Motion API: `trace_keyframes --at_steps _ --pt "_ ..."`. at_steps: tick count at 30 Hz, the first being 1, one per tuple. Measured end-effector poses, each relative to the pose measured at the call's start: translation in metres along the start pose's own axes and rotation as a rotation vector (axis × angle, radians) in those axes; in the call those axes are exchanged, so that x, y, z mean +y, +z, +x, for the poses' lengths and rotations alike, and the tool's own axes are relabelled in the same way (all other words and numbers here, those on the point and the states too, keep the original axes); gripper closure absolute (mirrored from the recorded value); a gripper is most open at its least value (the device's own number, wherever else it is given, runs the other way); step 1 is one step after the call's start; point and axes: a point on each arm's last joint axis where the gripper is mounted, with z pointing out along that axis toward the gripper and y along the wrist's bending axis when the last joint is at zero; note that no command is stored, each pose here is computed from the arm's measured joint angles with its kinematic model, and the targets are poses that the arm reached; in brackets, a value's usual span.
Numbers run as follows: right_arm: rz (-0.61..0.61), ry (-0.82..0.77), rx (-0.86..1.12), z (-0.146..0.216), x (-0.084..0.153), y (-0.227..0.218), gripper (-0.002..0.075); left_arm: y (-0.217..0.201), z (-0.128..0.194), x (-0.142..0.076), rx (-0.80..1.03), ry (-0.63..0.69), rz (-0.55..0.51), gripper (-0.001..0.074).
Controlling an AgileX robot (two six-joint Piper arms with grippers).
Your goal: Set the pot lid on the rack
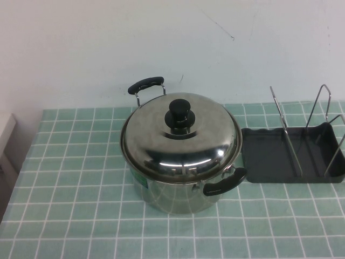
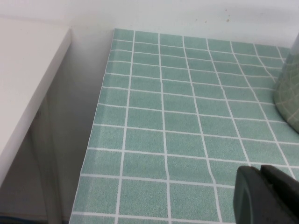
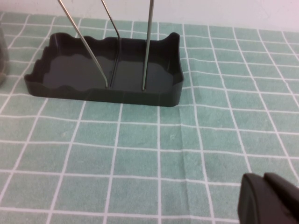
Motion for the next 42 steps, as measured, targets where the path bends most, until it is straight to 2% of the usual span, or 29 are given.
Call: trace_keyframes --at_steps 8,11,19,24,26,29,32,38,42 --pt "0.001 0.0 -0.012 -0.001 0.0 0.0 0.0727 0.0 -0.001 0.0 -0.009 0.0 0.002 0.0737" --pt "0.007 0.0 -0.07 -0.005 -0.001 0.001 0.0727 0.0 -0.007 -0.002 -0.083 0.002 0.023 0.0737" --pt "0.057 0.0 -0.559 -0.047 -0.005 -0.013 0.0727 -0.015 -0.048 -0.014 -0.574 0.006 0.163 0.0737" --pt "0.086 0.008 -0.803 -0.064 -0.007 -0.027 0.0727 -0.027 -0.061 -0.018 -0.765 0.007 0.218 0.0737" --pt "0.106 -0.009 -0.843 -0.066 -0.008 -0.03 0.0727 -0.03 -0.064 -0.019 -0.813 0.009 0.232 0.0737" --pt "0.113 -0.014 -0.853 -0.067 -0.008 -0.031 0.0727 -0.033 -0.067 -0.018 -0.853 -0.008 0.238 0.0737" --pt "0.105 -0.04 -0.803 -0.069 -0.007 -0.03 0.0727 -0.032 -0.07 -0.019 -0.782 -0.016 0.217 0.0737" --pt "0.119 -0.184 -0.578 -0.095 -0.008 -0.049 0.0727 -0.043 -0.104 -0.026 -0.612 -0.003 0.165 0.0737" --pt "0.125 -0.189 -0.532 -0.108 -0.01 -0.059 0.0727 -0.035 -0.125 -0.031 -0.607 -0.034 0.179 0.0737"
